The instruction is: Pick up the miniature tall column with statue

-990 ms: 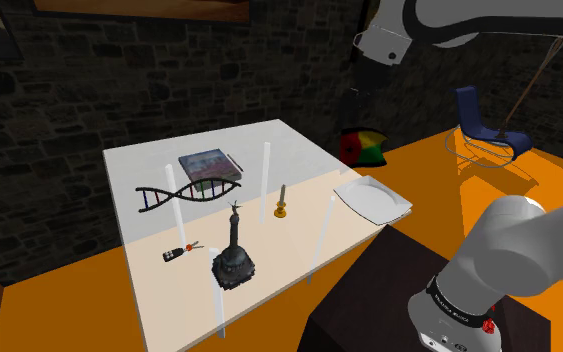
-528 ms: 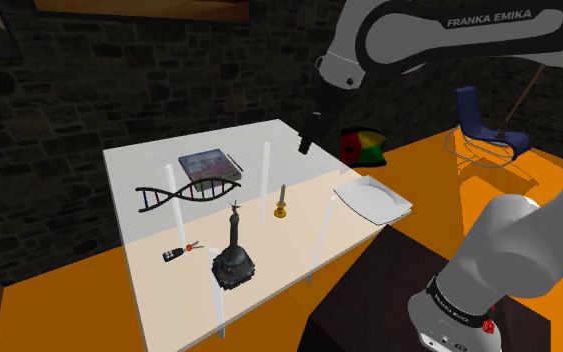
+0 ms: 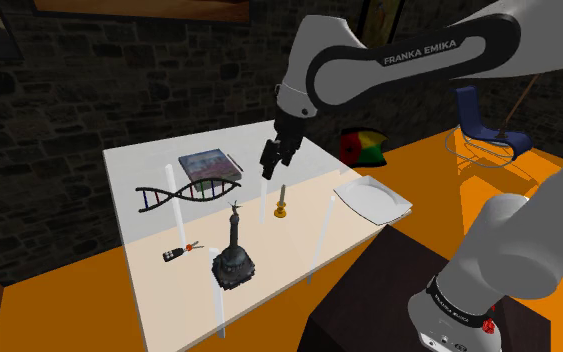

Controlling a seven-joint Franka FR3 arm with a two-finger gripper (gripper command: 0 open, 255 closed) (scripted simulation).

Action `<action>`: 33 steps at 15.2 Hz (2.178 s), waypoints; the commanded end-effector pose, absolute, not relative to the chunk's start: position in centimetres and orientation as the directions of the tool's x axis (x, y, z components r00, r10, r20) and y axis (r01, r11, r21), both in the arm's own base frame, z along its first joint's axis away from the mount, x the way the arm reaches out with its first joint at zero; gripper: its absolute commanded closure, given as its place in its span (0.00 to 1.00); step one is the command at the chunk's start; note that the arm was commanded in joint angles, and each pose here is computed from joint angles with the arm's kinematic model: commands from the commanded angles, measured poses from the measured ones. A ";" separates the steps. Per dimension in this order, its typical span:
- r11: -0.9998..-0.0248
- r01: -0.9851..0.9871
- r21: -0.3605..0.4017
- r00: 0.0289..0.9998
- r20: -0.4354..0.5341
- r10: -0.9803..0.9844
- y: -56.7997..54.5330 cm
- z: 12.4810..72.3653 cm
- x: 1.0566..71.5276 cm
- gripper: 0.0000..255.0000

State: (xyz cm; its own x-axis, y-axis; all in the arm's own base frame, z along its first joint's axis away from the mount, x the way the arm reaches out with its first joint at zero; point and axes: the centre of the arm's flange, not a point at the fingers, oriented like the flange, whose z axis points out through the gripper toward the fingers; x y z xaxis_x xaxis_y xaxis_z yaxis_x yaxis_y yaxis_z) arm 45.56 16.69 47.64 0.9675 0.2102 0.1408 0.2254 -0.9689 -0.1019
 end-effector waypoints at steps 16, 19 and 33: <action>-0.946 0.306 -0.109 0.948 0.130 0.292 26.5 36.9 50.1 0.00; -0.946 0.306 -0.109 0.948 0.130 0.292 26.4 36.6 50.0 1.00; -0.946 0.306 -0.109 0.948 0.130 0.292 26.5 39.2 50.1 1.00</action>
